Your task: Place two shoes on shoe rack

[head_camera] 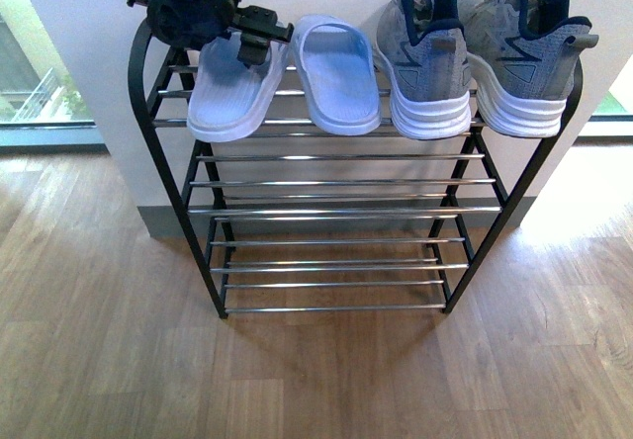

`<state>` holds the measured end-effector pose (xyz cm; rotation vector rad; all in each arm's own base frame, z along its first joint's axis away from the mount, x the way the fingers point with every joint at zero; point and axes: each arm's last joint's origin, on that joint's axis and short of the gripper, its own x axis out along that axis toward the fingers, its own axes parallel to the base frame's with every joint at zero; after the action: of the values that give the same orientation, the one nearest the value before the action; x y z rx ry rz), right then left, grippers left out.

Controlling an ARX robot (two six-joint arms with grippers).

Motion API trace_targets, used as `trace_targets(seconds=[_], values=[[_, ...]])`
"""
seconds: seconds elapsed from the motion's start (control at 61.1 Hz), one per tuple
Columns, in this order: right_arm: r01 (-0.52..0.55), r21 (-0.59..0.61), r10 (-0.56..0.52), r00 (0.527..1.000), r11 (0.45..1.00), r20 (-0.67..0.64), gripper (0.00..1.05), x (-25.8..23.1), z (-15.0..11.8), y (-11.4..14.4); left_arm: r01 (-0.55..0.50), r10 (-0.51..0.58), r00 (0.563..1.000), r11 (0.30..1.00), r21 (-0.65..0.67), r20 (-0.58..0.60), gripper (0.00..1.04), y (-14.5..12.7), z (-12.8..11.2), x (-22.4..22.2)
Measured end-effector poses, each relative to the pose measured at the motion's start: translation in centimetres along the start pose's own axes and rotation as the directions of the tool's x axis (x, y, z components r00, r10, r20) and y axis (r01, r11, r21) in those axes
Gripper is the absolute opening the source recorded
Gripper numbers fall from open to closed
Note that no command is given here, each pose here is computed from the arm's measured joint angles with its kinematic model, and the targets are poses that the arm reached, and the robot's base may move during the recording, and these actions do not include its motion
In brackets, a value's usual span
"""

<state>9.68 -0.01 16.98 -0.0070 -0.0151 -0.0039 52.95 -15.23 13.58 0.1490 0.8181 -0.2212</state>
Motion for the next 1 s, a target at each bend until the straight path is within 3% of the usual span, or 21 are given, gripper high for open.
trace_targets(seconds=[0.115, 0.213, 0.295, 0.328, 0.409, 0.491, 0.557, 0.671, 0.819, 0.999], values=[[0.000, 0.000, 0.000, 1.000, 1.000, 0.000, 0.95, 0.0, 0.0, 0.0, 0.067, -0.062, 0.997, 0.991, -0.119, 0.039, 0.97, 0.0, 1.2, -4.5], [0.000, 0.000, 0.000, 1.000, 1.000, 0.000, 0.95, 0.0, 0.0, 0.0, 0.036, -0.014, 0.995, 0.973, -0.228, 0.095, 0.95, 0.6, 1.7, -9.2], [0.000, 0.000, 0.000, 1.000, 1.000, 0.000, 0.95, 0.0, 0.0, 0.0, -0.058, 0.095, 0.988, 0.961, -0.270, 0.126, 0.95, 1.2, 0.9, -12.3], [0.000, 0.000, 0.000, 1.000, 1.000, 0.000, 0.95, 0.0, 0.0, 0.0, -0.090, 0.153, 0.963, 0.958, -0.272, 0.222, 0.90, 1.5, 0.6, -12.9], [0.000, 0.000, 0.000, 1.000, 1.000, 0.000, 0.95, 0.0, 0.0, 0.0, -0.109, 0.229, 0.806, 0.964, -0.243, 0.547, 0.71, 3.0, -2.0, -14.3], [0.000, 0.000, 0.000, 1.000, 1.000, 0.000, 0.95, 0.0, 0.0, 0.0, -0.109, 0.242, 0.714, 0.965, -0.237, 0.657, 0.56, 3.9, -5.7, -15.5], [0.000, 0.000, 0.000, 1.000, 1.000, 0.000, 0.95, 0.0, 0.0, 0.0, -0.117, 0.253, 0.675, 0.964, -0.237, 0.693, 0.46, 4.5, -8.1, -16.7], [0.000, 0.000, 0.000, 1.000, 1.000, 0.000, 0.95, 0.0, 0.0, 0.0, -0.122, 0.254, 0.650, 0.965, -0.232, 0.716, 0.27, 5.1, -11.4, -19.0], [0.000, 0.000, 0.000, 1.000, 1.000, 0.000, 0.95, 0.0, 0.0, 0.0, -0.122, 0.245, 0.661, 0.968, -0.221, 0.709, 0.02, 5.4, -15.0, -20.9], [0.000, 0.000, 0.000, 1.000, 1.000, 0.000, 0.95, 0.0, 0.0, 0.0, -0.129, 0.249, 0.670, 0.967, -0.221, 0.699, 0.01, 5.7, -18.9, -23.1]])
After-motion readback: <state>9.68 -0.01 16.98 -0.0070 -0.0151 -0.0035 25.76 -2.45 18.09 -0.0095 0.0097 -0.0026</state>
